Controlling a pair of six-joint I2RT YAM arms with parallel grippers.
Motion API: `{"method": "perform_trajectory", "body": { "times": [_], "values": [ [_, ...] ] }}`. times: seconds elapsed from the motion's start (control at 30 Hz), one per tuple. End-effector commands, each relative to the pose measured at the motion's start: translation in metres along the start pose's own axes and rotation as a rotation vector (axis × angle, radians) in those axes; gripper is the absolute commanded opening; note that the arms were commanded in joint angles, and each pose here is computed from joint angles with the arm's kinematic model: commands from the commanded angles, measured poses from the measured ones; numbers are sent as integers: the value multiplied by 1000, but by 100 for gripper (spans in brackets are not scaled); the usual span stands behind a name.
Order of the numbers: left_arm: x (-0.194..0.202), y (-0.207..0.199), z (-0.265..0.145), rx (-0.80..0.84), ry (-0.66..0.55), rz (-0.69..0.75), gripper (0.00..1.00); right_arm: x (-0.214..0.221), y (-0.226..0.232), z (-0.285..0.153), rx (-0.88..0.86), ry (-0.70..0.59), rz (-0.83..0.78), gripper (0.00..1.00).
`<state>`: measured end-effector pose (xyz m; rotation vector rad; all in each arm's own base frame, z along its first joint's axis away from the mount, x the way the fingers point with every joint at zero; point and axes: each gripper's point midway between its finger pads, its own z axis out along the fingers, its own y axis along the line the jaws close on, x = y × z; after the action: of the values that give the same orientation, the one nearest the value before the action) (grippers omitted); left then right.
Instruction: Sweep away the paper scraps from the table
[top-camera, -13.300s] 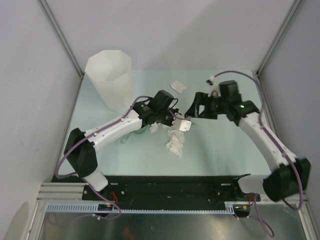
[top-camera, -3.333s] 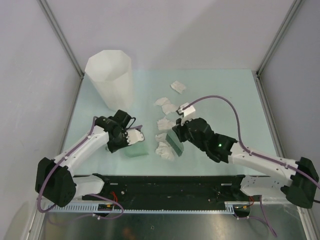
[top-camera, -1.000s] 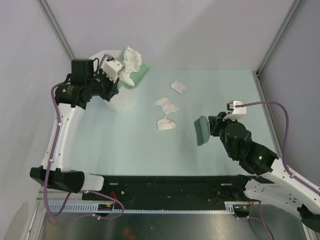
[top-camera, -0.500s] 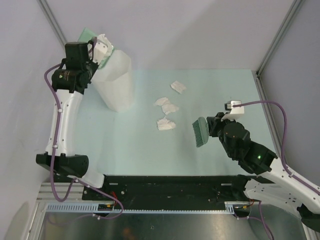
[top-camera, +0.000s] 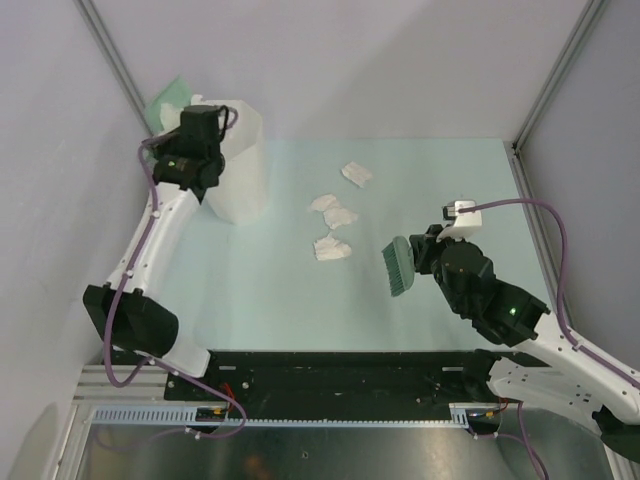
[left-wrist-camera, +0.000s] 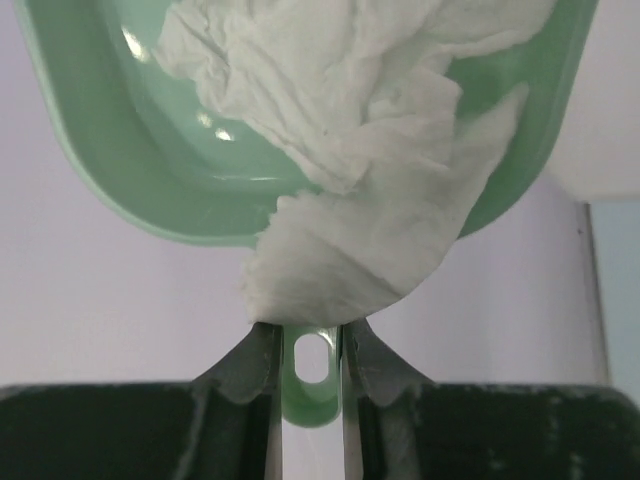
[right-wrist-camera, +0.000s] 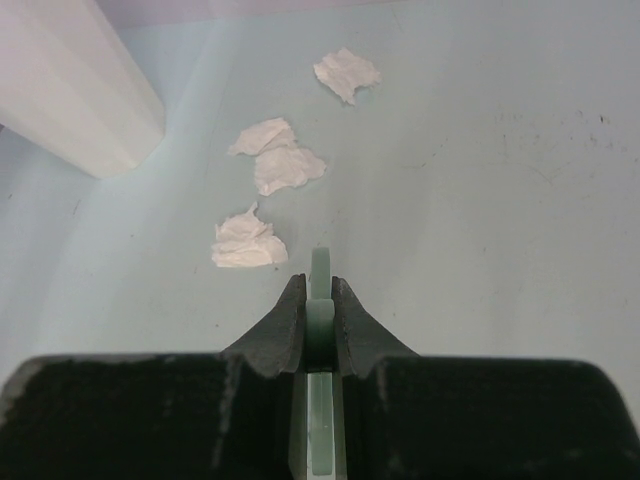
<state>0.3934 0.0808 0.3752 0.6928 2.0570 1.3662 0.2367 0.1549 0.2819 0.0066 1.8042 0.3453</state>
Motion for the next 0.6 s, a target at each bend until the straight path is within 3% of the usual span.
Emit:
{"method": "perform_trajectory", "body": {
  "times": [0.0,0.17,0.2,0.27,0.33,0.57],
  "values": [
    [4,61,-29,-271,20,-38,0,-23,5,-5,-15,-50,52,0],
    [1,51,-25,-300,39,152,0,-24,2,-7,-10,-54,54,0],
    [-3,62,-30,-364,11,93,0,-24,2,-7,-9,-54,54,0],
    [-12,57,-31,-441,-16,274,0,-24,1,-8,-7,-55,53,0],
    [-13,76,-46,-555,-33,319,0,-24,1,-8,-5,-55,53,0],
    [-25,88,-58,-647,-102,366,0,-23,1,-7,-5,-50,46,0]
  ]
}}
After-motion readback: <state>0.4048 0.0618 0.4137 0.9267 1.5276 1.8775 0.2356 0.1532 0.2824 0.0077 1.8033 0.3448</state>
